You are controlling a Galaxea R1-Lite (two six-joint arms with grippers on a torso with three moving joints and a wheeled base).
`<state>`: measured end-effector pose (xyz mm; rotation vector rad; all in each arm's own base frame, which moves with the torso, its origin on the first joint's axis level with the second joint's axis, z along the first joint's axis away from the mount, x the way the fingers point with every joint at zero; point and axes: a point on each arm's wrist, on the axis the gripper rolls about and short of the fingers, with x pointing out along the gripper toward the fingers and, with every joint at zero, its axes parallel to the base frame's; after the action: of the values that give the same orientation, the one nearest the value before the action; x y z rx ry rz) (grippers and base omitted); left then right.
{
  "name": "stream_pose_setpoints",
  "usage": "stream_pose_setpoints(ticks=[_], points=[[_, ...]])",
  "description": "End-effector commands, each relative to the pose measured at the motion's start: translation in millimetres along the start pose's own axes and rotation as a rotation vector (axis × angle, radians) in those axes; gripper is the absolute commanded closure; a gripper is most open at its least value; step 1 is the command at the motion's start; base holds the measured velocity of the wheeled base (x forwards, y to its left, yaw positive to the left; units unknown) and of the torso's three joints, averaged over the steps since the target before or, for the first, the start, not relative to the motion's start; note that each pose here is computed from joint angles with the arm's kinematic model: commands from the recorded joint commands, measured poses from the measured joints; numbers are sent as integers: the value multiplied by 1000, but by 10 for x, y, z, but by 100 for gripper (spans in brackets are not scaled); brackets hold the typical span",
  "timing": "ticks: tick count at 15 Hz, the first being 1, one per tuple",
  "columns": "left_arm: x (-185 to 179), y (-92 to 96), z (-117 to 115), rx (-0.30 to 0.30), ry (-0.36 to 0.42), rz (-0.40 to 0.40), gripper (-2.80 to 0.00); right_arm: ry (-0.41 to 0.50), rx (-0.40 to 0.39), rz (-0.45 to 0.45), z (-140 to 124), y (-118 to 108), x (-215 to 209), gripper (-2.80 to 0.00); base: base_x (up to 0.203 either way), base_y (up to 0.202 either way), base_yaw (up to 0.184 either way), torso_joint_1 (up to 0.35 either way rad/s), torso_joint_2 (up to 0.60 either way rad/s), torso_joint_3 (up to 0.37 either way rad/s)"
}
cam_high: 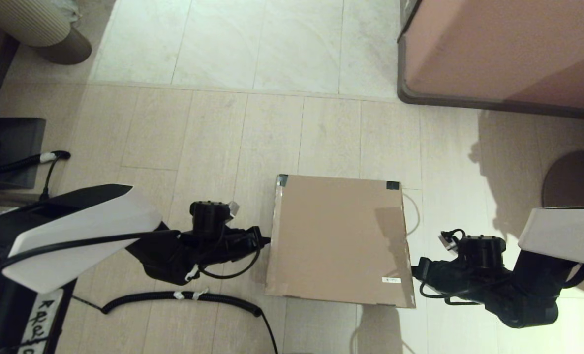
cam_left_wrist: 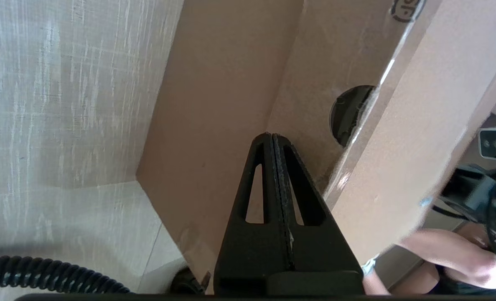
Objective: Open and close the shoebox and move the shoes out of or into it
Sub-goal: Open the shoe box
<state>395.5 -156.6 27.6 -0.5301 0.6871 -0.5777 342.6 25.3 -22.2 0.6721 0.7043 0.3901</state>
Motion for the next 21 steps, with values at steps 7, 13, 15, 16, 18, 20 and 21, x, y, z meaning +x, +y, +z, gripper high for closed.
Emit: stream_pose_setpoints(ticks=[7, 13, 15, 16, 18, 20, 21], points=[[-228, -321, 236, 0, -75, -66, 0, 19, 3, 106, 37, 223, -332, 0, 0, 0, 0, 0, 0, 0], [-444, -638, 385, -15, -120, -127, 0, -27, 8, 126, 112, 387, -562, 0, 0, 0, 0, 0, 0, 0], [-528, -726, 428, -19, -126, -137, 0, -57, 12, 145, 171, 482, -666, 0, 0, 0, 0, 0, 0, 0], [-564, -760, 442, -18, -127, -140, 0, -75, 19, 158, 204, 542, -729, 0, 0, 0, 0, 0, 0, 0], [-627, -811, 475, -16, -139, -150, 0, -114, 49, 190, 283, 681, -859, 0, 0, 0, 0, 0, 0, 0], [-670, -850, 488, -12, -146, -157, 0, -154, 98, 234, 374, 832, -991, 0, 0, 0, 0, 0, 0, 0], [-677, -873, 488, -8, -148, -163, 0, -167, 122, 254, 416, 899, -1046, 0, 0, 0, 0, 0, 0, 0]])
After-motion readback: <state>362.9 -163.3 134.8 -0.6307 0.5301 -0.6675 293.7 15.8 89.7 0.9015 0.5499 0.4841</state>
